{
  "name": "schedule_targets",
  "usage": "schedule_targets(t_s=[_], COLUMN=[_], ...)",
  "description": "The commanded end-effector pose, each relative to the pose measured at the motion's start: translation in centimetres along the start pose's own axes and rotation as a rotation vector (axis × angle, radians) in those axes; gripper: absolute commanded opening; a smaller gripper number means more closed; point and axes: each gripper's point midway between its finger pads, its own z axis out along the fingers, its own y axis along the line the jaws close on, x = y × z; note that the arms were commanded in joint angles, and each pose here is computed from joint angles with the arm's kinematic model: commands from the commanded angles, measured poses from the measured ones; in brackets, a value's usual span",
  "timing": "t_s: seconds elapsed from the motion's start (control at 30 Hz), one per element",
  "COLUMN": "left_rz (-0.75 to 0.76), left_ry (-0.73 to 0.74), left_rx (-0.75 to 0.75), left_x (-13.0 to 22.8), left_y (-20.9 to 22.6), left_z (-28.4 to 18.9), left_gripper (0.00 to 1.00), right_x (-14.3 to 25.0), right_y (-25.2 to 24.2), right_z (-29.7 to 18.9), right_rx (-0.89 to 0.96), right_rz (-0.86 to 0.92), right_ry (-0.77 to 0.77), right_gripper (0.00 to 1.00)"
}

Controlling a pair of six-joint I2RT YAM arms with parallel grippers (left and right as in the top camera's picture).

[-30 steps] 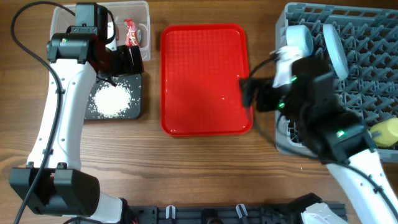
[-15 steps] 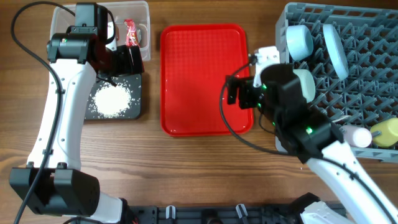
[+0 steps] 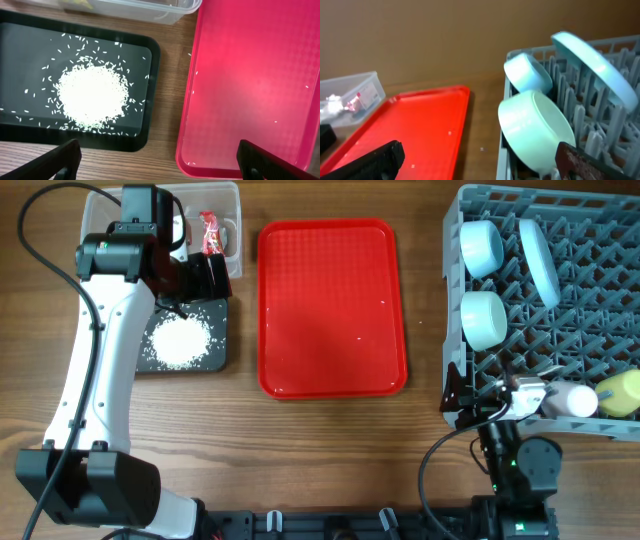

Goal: Sort waste into correct bins and load items into the dishwasher rack

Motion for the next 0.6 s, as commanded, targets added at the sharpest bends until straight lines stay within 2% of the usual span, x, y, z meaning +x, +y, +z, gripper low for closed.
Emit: schedule_targets(t_s=[0.0,0.5,0.57], left_rz=[-0.014,-0.013,0.007], left_ry=[0.009,0.006,-0.060], left_rx=[0.001,-0.002,0.058], left_x=[0.1,0.0,-0.6], left_y=[0.1,0.1,-1.4], left_z=[0.3,0.3,-1.4], left_gripper=[1.00,1.00,1.00], right_x=[-0.2,-0.6,-0.6], right_y=[0.0,0.1,0.1], right_z=[-0.2,-0.3,-0.3], right_rx=[-0.012,-0.015,-0.014], right_rz=[-0.023,-0.023,-0.022], right_ry=[-0.066,-0.082,-0.082], right_gripper=[1.00,1.00,1.00])
